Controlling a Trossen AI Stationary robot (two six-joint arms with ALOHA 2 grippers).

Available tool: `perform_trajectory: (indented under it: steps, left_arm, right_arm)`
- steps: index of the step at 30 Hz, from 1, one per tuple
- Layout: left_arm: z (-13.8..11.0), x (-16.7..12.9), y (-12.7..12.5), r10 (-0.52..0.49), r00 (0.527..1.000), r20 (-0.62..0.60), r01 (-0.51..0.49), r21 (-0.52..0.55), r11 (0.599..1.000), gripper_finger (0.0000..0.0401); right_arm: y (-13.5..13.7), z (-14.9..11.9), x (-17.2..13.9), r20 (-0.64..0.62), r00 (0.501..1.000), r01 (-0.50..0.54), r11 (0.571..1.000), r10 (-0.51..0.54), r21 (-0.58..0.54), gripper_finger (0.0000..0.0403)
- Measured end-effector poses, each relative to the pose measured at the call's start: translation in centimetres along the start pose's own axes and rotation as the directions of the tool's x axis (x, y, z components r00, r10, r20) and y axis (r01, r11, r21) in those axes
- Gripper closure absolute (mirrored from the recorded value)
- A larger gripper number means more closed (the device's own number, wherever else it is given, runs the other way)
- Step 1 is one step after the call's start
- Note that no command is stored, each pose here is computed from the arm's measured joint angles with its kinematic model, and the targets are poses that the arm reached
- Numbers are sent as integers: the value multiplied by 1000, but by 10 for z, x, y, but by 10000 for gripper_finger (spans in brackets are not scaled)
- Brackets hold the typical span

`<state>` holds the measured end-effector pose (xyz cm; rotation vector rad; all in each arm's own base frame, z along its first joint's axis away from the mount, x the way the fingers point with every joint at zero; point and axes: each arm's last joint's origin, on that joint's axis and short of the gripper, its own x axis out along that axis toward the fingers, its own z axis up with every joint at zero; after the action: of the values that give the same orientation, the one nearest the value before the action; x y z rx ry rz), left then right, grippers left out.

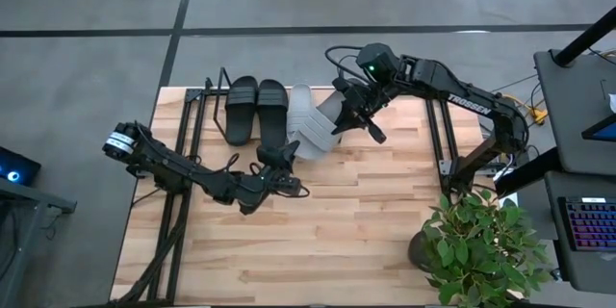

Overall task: Pick and place slides into the shelf
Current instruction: Put the gray slide on the shelf

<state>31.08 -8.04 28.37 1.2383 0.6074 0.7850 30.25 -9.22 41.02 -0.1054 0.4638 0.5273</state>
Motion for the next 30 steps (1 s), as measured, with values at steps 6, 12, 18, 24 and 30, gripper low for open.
perform_trajectory:
  steps: [6, 12, 18, 24, 30]
  left_arm:
    - [-2, -1, 5, 6, 1000, -5, -6, -39, 999, 379]
    - [-4, -1, 8, 11, 1000, -14, -11, -52, 999, 379]
    - [-5, -1, 7, 10, 1000, -26, -12, -46, 999, 380]
    - [-5, 1, 8, 12, 1000, -25, -13, -50, 999, 380]
    - [-8, 6, 8, 17, 999, -47, -19, -60, 998, 380]
  right_arm:
    - [0, 5, -4, 11, 998, 61, 997, -60, -42, 376]
    - [0, 11, -9, 22, 985, 174, 983, -173, -56, 341]
    - [-2, 17, -21, -40, 910, 411, 910, -413, -48, 277]
    - [-2, 26, -27, -86, 814, 569, 818, -574, -79, 224]
    - [10, 37, -24, -105, 750, 634, 756, -653, -164, 212]
